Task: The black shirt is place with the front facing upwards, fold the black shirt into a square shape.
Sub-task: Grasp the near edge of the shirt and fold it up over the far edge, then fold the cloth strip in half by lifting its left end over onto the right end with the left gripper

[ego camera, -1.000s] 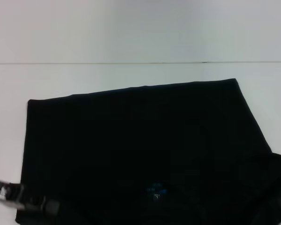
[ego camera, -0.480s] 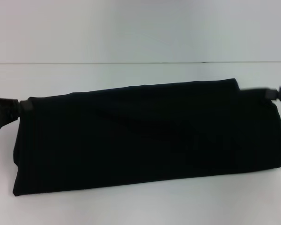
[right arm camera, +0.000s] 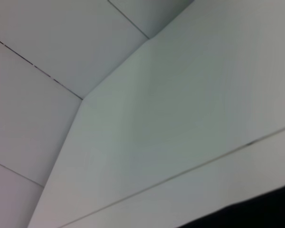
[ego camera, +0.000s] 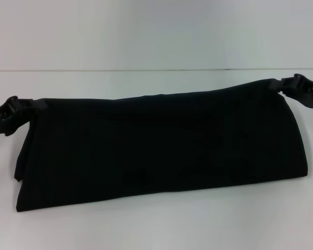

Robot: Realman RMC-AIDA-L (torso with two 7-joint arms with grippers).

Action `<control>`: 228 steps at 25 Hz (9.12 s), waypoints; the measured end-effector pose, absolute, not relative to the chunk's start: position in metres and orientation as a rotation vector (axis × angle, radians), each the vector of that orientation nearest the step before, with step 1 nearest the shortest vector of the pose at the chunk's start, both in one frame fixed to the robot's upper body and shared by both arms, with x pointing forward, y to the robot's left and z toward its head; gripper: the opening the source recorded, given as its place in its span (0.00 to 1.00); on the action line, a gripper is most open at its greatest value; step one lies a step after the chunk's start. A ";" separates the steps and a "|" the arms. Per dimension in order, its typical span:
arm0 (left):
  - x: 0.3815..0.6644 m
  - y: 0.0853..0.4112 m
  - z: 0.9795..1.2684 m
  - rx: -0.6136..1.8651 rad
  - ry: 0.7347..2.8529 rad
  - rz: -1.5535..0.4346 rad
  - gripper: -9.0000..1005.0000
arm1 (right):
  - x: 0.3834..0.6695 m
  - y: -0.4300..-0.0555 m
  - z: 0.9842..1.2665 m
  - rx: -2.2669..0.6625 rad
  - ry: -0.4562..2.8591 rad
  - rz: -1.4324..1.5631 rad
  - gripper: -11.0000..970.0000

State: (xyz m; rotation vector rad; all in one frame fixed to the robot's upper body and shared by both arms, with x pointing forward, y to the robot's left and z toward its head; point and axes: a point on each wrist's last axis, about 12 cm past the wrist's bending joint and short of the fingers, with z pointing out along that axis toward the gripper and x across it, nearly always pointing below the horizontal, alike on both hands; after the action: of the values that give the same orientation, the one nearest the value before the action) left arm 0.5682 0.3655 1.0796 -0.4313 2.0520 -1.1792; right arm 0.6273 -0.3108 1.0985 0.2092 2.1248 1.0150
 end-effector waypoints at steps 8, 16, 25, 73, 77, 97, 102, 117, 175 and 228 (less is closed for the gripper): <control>0.588 0.358 1.088 -0.408 2.024 -1.127 0.05 | 0.640 -0.306 1.107 0.204 2.069 0.973 0.03; 0.602 0.344 1.084 -0.409 2.032 -1.039 0.05 | 0.647 -0.305 1.105 0.223 2.059 0.890 0.03; 0.614 0.328 1.077 -0.439 2.035 -0.959 0.05 | 0.657 -0.287 1.095 0.219 2.068 0.731 0.03; 0.496 0.397 1.075 -0.470 2.098 -1.314 0.89 | 0.558 -0.265 1.070 -0.939 1.692 0.772 0.89; 0.481 0.402 1.068 -0.549 2.169 -1.320 0.89 | 0.551 -0.259 1.061 -0.981 1.695 0.786 0.98; 0.474 0.400 1.048 -0.911 2.271 -1.328 0.89 | 0.548 -0.258 1.048 -0.926 1.754 0.764 0.98; 0.472 0.401 1.045 -0.956 2.265 -1.321 0.89 | 0.548 -0.258 1.048 -0.925 1.755 0.764 0.98; 0.483 0.395 1.043 -0.936 2.287 -1.289 0.89 | 0.548 -0.258 1.048 -0.924 1.755 0.763 0.98; 0.525 0.370 1.052 -0.757 2.393 -1.189 0.19 | 0.550 -0.256 1.050 -0.916 1.752 0.774 0.98; 0.609 0.191 1.136 -0.067 2.068 -1.707 0.02 | 0.522 -0.301 1.032 -0.639 1.834 0.703 0.98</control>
State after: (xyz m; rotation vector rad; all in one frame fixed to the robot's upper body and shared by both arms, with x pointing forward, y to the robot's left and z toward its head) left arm 0.6093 0.1906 1.1356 -0.0672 2.0676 -1.7067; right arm 0.5221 -0.3006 1.0319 -0.6385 1.8338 0.7031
